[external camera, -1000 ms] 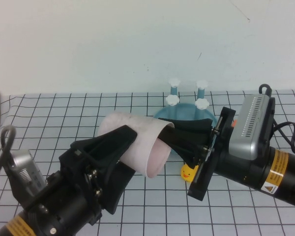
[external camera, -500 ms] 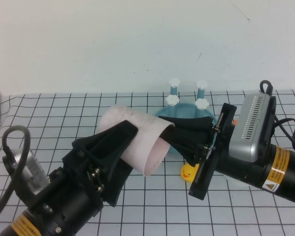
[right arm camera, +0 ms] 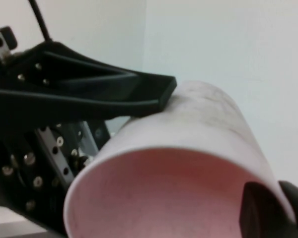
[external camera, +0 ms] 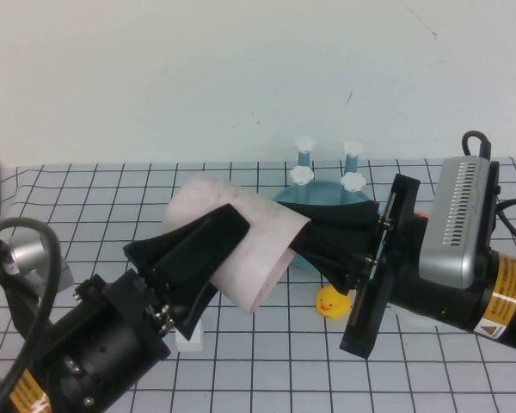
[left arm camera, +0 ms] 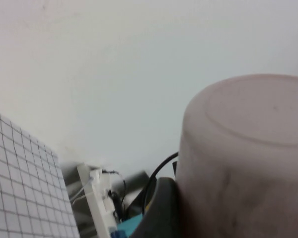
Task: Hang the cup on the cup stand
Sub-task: Adjust the cup with two arms
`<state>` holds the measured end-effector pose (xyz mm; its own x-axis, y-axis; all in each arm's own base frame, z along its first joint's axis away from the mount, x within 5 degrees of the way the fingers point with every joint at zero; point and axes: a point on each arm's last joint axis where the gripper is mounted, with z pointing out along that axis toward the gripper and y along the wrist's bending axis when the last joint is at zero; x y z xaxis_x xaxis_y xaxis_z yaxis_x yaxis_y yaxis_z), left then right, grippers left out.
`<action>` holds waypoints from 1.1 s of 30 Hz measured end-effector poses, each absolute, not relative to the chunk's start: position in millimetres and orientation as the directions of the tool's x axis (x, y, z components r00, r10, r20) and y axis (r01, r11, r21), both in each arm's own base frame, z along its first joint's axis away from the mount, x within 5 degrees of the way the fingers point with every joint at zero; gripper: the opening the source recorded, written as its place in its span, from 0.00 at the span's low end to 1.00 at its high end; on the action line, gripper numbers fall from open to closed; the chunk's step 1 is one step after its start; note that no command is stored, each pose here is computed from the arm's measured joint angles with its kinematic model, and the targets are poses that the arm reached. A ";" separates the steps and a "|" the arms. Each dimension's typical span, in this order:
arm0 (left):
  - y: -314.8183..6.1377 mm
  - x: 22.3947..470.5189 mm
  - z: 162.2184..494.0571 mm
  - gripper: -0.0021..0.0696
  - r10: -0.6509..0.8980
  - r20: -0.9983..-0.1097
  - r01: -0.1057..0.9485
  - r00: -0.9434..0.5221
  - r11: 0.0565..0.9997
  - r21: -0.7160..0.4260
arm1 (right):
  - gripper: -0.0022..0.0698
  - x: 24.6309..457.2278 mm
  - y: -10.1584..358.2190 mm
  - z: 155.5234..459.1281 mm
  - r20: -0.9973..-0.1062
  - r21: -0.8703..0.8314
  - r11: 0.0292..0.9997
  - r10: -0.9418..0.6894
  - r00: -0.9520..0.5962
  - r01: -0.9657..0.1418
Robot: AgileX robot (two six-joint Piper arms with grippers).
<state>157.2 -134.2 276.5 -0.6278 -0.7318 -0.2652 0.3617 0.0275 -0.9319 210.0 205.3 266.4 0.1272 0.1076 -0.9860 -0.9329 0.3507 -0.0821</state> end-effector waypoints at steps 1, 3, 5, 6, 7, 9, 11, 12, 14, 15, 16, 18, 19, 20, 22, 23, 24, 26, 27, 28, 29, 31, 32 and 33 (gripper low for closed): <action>-132.7 158.0 276.7 0.91 -0.721 -0.279 0.373 -0.634 0.031 -0.927 | 0.06 209.3 204.6 267.7 -0.987 -0.080 0.353 0.101 0.122 -0.932; -129.0 160.2 276.3 0.91 -0.707 -0.298 0.384 -0.641 0.041 -0.923 | 0.06 208.2 204.5 267.6 -0.991 -0.072 0.351 0.082 0.108 -0.934; -126.4 161.4 275.5 0.91 -0.689 -0.314 0.390 -0.653 0.050 -0.920 | 0.06 207.8 204.5 266.5 -0.993 -0.072 0.348 0.066 0.101 -0.935; -125.8 161.3 275.2 0.91 -0.679 -0.321 0.394 -0.660 0.051 -0.918 | 0.06 207.4 204.7 266.5 -0.993 -0.072 0.347 0.062 0.100 -0.935; -125.0 161.7 275.2 0.91 -0.672 -0.330 0.401 -0.663 0.053 -0.914 | 0.06 207.3 204.7 266.4 -0.993 -0.072 0.346 0.061 0.100 -0.935; -124.1 161.5 275.9 0.93 -0.665 -0.338 0.414 -0.666 0.047 -0.909 | 0.06 207.1 204.8 266.6 -0.993 -0.071 0.345 0.062 0.099 -0.936; -122.8 162.1 277.5 0.96 -0.672 -0.331 0.423 -0.662 0.030 -0.906 | 0.05 204.9 206.8 266.6 -0.993 -0.067 0.333 0.065 0.094 -0.941; -122.2 162.5 279.1 0.97 -0.677 -0.328 0.428 -0.658 0.022 -0.904 | 0.05 203.3 208.0 266.4 -0.993 -0.073 0.321 0.062 0.098 -0.944; -120.9 163.3 279.8 0.98 -0.686 -0.313 0.423 -0.657 0.008 -0.906 | 0.05 201.6 209.3 265.8 -0.993 -0.074 0.314 0.060 0.098 -0.946; -120.9 163.4 280.5 0.99 -0.686 -0.307 0.421 -0.659 0.001 -0.907 | 0.05 201.9 208.9 265.7 -0.993 -0.074 0.320 0.062 0.098 -0.945; -120.7 163.5 280.8 0.99 -0.689 -0.300 0.418 -0.660 -0.004 -0.908 | 0.05 203.0 208.6 265.8 -0.993 -0.074 0.332 0.062 0.100 -0.940; -120.1 164.0 281.0 0.99 -0.695 -0.293 0.415 -0.656 -0.008 -0.910 | 0.05 203.6 208.6 266.2 -0.992 -0.082 0.342 0.061 0.110 -0.936; -119.9 164.2 281.1 0.99 -0.698 -0.289 0.413 -0.655 -0.011 -0.911 | 0.05 204.0 208.4 266.2 -0.992 -0.086 0.347 0.060 0.114 -0.934; -119.8 164.4 281.2 0.99 -0.699 -0.285 0.410 -0.656 -0.013 -0.912 | 0.05 204.2 208.3 266.4 -0.991 -0.091 0.350 0.060 0.119 -0.932; -119.7 164.4 281.2 0.99 -0.700 -0.284 0.410 -0.655 -0.014 -0.912 | 0.05 204.4 208.4 266.4 -0.991 -0.095 0.353 0.058 0.123 -0.931; -119.7 164.4 281.2 0.99 -0.700 -0.284 0.410 -0.655 -0.014 -0.912 | 0.05 204.4 208.4 266.4 -0.990 -0.100 0.353 0.056 0.128 -0.930; -119.7 164.4 281.2 0.99 -0.700 -0.284 0.410 -0.655 -0.014 -0.912 | 0.05 204.4 208.4 266.4 -0.990 -0.106 0.353 0.054 0.133 -0.929; -119.7 164.4 281.2 0.99 -0.700 -0.284 0.410 -0.655 -0.014 -0.912 | 0.05 204.2 208.6 266.5 -0.986 -0.134 0.355 0.045 0.160 -0.925; -119.7 164.4 281.2 0.99 -0.700 -0.284 0.410 -0.655 -0.014 -0.912 | 0.05 204.0 208.8 266.5 -0.984 -0.146 0.355 0.040 0.171 -0.923; -119.7 164.4 281.2 0.99 -0.700 -0.284 0.410 -0.655 -0.014 -0.912 | 0.05 203.8 209.1 266.5 -0.982 -0.158 0.355 0.037 0.183 -0.921; -119.7 164.4 281.2 0.98 -0.700 -0.284 0.410 -0.655 -0.014 -0.912 | 0.05 203.8 209.1 266.5 -0.980 -0.170 0.355 0.033 0.194 -0.919; -119.7 164.4 281.2 0.93 -0.700 -0.284 0.410 -0.655 -0.014 -0.912 | 0.05 203.9 209.0 266.6 -0.977 -0.189 0.357 0.026 0.212 -0.915; -119.7 164.4 281.2 0.89 -0.700 -0.284 0.410 -0.655 -0.014 -0.912 | 0.05 203.8 209.0 266.9 -0.976 -0.193 0.358 0.028 0.217 -0.914; -119.7 164.6 281.0 0.84 -0.700 -0.283 0.409 -0.655 -0.014 -0.912 | 0.05 203.8 208.9 267.1 -0.975 -0.194 0.359 0.031 0.220 -0.913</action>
<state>164.6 -119.7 281.0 -0.6552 -0.7004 -0.2831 0.4089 -0.0137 -0.9125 203.8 208.9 267.1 0.2198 0.0307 -0.9751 -0.9128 0.3591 -0.1944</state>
